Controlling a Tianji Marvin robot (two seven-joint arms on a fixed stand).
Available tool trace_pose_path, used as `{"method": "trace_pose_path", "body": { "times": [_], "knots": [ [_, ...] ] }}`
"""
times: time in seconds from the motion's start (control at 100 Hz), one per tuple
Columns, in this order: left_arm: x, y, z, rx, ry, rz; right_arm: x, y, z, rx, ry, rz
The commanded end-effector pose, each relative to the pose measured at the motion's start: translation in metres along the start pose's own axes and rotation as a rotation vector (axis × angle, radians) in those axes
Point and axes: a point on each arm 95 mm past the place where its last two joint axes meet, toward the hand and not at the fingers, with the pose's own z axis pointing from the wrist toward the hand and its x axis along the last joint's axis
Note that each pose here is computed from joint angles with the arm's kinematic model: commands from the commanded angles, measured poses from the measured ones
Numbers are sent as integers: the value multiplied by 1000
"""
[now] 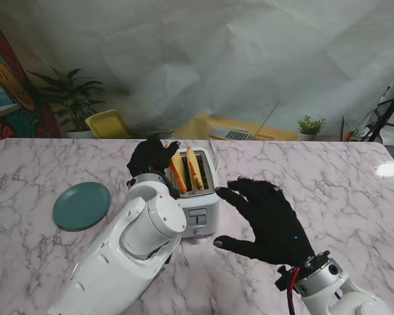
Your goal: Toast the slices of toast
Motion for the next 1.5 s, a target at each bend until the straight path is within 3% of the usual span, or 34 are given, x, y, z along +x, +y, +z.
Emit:
{"method": "trace_pose_path", "body": {
  "times": [0.0,0.25,0.72,0.99,1.49],
  "knots": [
    [-2,-1,0,2,11,-2,1,-2,-1,5,0,4],
    [-4,-3,-2,-40,-1,27,2,-2,0,4,1,6],
    [4,-5,-1,-37,71,-70,1,-3,0,-2,-5,7],
    [7,-7,0,-57,34,-103,0,-3,0,-4,-6,8],
    [-4,-13,0,-121,12,47,2,-4,1,7,4,12]
  ]
}}
